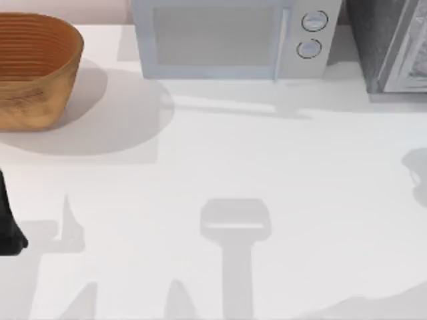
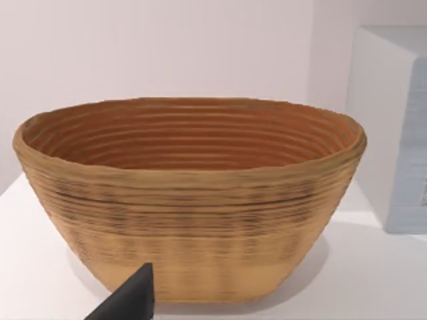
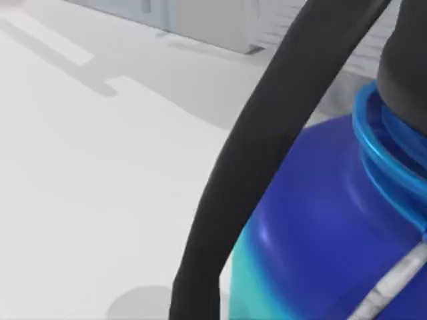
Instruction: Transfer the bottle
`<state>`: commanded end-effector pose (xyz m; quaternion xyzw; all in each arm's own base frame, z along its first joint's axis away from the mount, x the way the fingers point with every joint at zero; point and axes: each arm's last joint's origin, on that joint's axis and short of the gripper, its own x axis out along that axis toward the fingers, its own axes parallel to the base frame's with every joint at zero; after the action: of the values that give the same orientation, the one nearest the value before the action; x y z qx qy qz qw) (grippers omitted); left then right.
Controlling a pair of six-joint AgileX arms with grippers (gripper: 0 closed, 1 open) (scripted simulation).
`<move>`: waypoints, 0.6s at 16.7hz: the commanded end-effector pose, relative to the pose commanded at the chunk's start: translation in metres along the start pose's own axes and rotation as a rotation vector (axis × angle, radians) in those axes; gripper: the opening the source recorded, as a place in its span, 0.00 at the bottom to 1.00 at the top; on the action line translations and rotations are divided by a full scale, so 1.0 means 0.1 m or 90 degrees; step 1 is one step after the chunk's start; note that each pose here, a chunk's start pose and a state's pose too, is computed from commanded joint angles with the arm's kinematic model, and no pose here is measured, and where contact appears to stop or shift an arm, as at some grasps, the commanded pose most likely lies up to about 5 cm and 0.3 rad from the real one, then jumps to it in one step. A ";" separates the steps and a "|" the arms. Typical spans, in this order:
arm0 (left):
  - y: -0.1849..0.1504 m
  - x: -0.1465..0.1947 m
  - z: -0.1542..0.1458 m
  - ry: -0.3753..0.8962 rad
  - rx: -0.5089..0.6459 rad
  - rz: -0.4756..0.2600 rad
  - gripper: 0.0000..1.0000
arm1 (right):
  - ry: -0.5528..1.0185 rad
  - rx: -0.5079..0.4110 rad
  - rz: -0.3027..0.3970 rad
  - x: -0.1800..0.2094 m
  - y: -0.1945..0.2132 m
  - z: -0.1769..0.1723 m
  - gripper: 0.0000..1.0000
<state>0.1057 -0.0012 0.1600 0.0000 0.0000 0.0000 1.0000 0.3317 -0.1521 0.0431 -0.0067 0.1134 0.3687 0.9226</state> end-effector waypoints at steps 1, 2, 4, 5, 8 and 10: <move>0.00 0.00 0.00 0.000 0.000 0.000 1.00 | -0.017 -0.001 -0.003 -0.22 -0.07 0.02 0.00; 0.00 0.00 0.00 0.000 0.000 0.000 1.00 | -0.033 -0.006 -0.007 -0.41 -0.13 0.05 0.00; 0.00 0.00 0.00 0.000 0.000 0.000 1.00 | -0.061 -0.026 -0.015 -0.70 -0.19 0.12 0.00; 0.00 0.00 0.00 0.000 0.000 0.000 1.00 | -0.069 -0.035 -0.018 -0.78 -0.20 0.15 0.00; 0.00 0.00 0.00 0.000 0.000 0.000 1.00 | -0.074 -0.041 -0.020 -0.83 -0.21 0.17 0.00; 0.00 0.00 0.00 0.000 0.000 0.000 1.00 | -0.073 -0.036 -0.018 -0.82 -0.21 0.15 0.00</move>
<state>0.1057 -0.0012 0.1600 0.0000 0.0000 0.0000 1.0000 0.2916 -0.2210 0.0742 -0.0131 0.0501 0.3586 0.9321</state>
